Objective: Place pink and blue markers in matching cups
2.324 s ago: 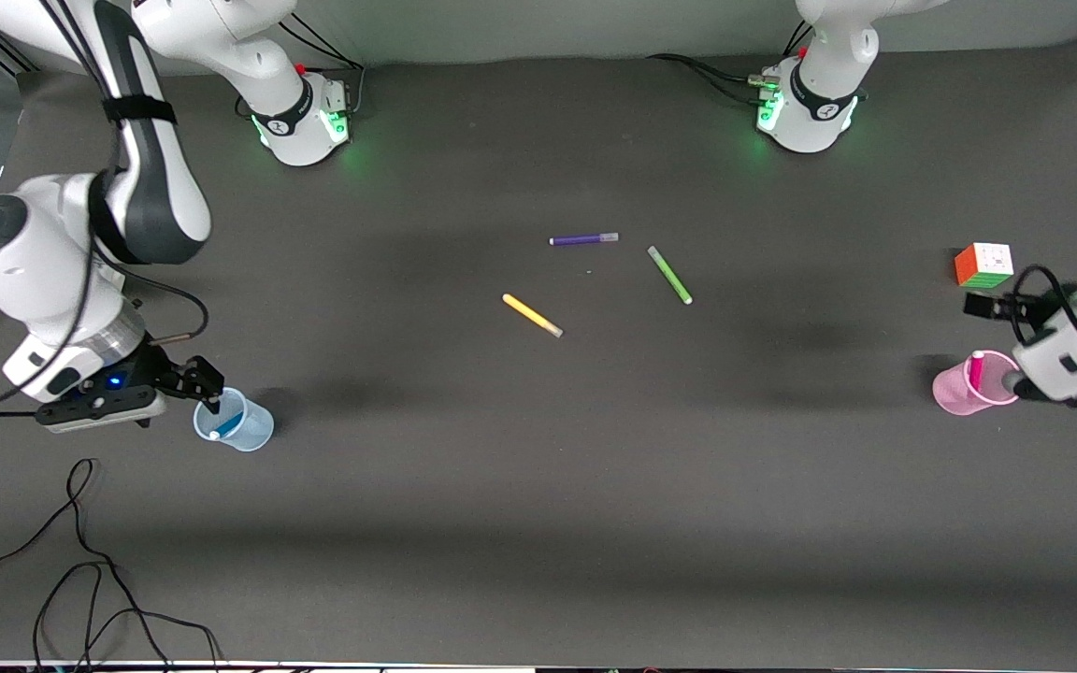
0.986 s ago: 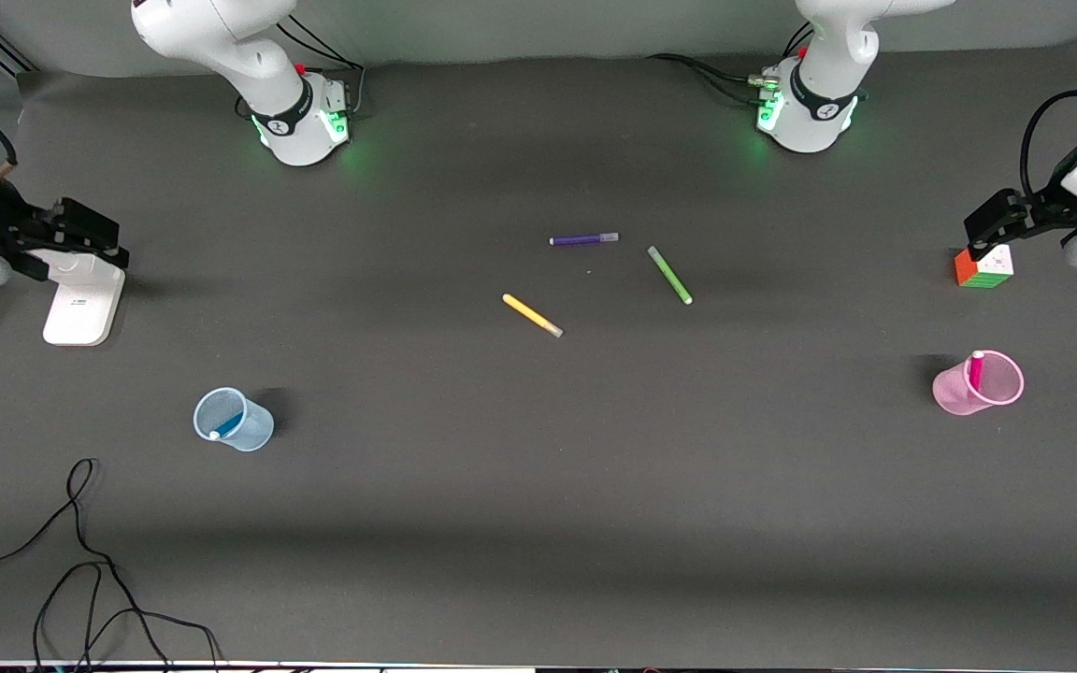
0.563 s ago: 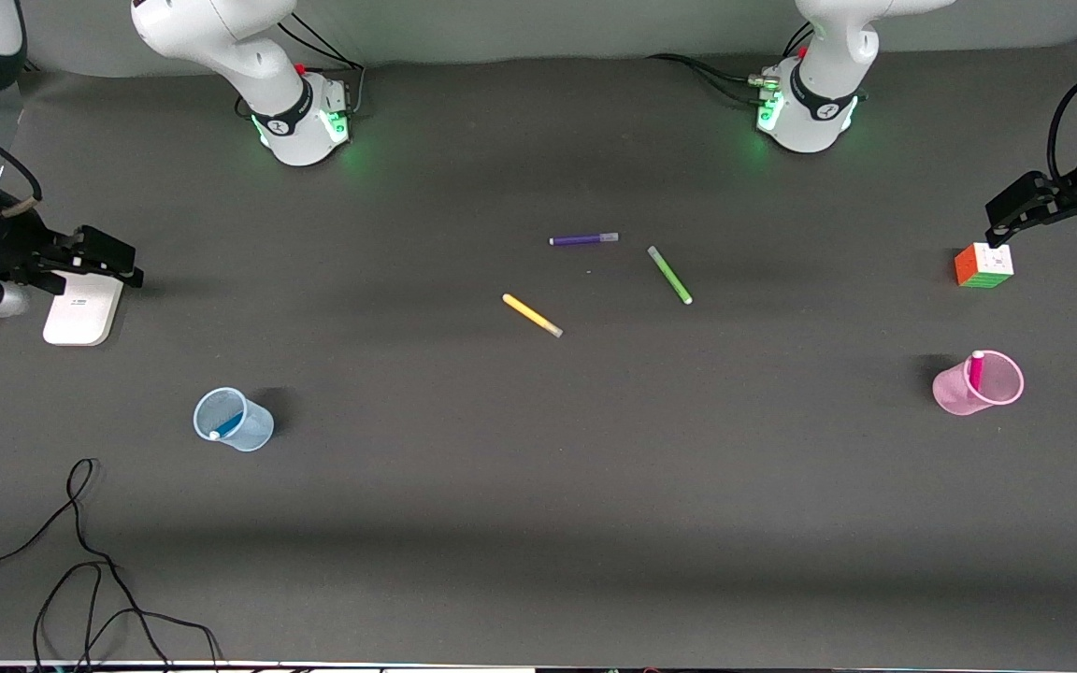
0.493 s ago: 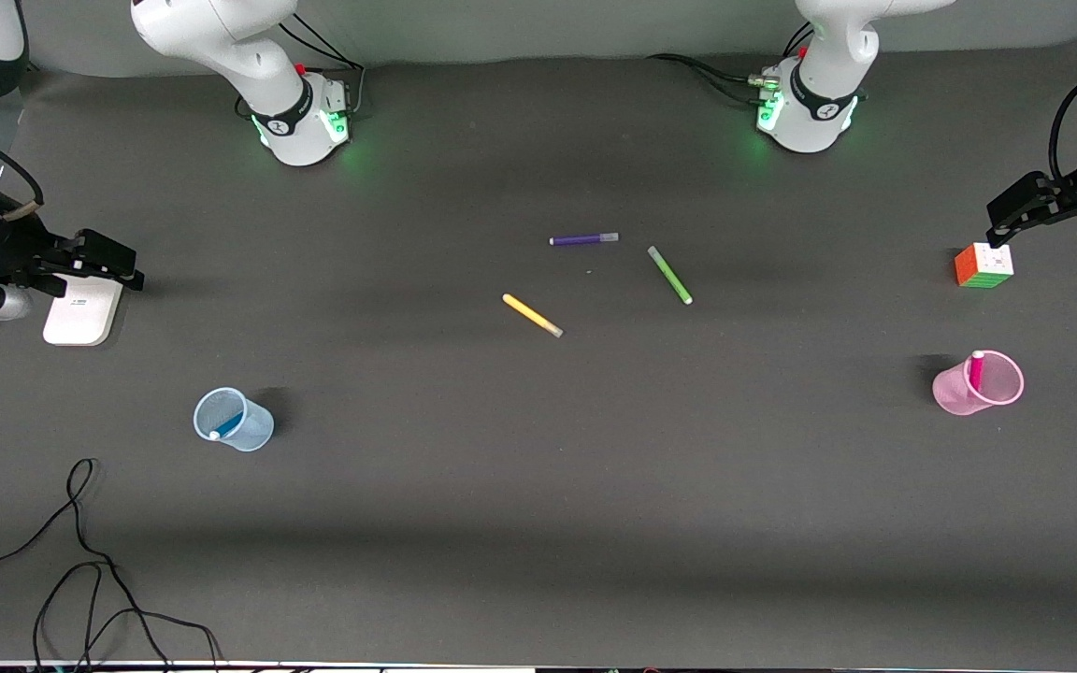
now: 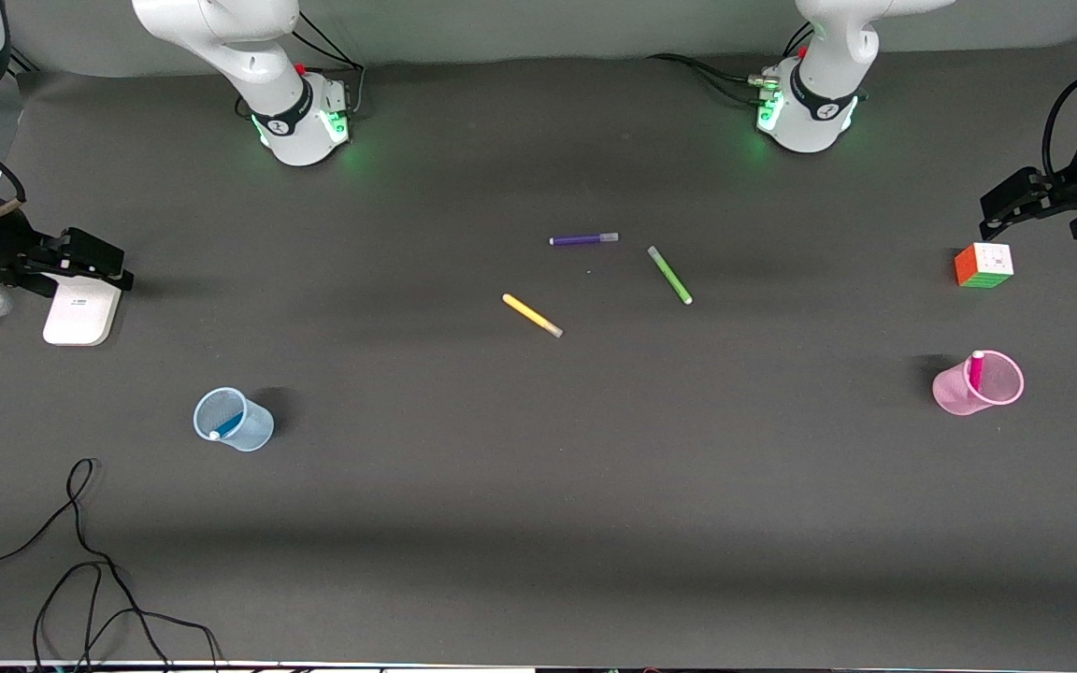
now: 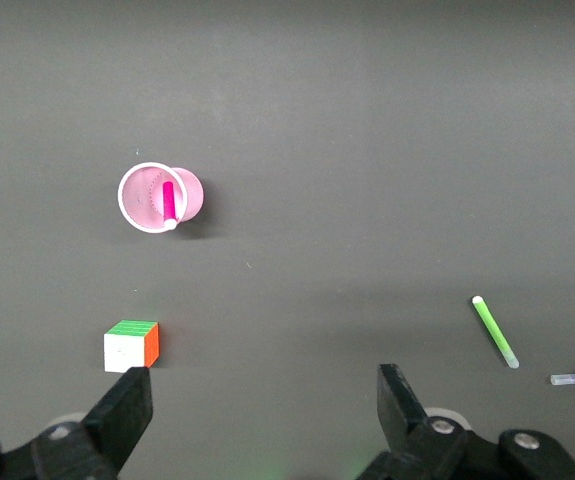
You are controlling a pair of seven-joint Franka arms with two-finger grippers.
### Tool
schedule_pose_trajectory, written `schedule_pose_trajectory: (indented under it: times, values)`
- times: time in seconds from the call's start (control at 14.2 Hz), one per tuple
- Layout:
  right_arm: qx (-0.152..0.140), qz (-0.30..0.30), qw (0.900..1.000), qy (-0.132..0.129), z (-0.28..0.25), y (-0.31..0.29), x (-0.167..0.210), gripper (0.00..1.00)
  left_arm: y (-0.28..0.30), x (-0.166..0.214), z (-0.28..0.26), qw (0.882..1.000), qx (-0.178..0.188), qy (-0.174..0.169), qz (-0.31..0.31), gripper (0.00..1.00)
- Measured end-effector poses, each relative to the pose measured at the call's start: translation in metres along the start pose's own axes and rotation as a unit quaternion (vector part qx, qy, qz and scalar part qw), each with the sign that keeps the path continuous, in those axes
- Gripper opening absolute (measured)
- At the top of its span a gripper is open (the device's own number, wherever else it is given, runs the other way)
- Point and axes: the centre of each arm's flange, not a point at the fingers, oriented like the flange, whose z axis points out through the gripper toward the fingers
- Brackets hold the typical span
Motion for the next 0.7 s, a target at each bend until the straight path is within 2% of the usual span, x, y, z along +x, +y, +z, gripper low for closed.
schedule_pose_trajectory:
  times: [0.21,0.7]
  values:
    - [0.000,-0.001,1.000,-0.001,0.003,-0.002,0.002,1.00,0.000,-0.001,0.000,1.000,0.000,-0.003,0.000,1.00]
    - [0.001,0.000,1.000,-0.023,0.018,-0.001,0.004,1.00,0.000,-0.002,0.005,1.000,-0.001,-0.016,0.000,1.00]
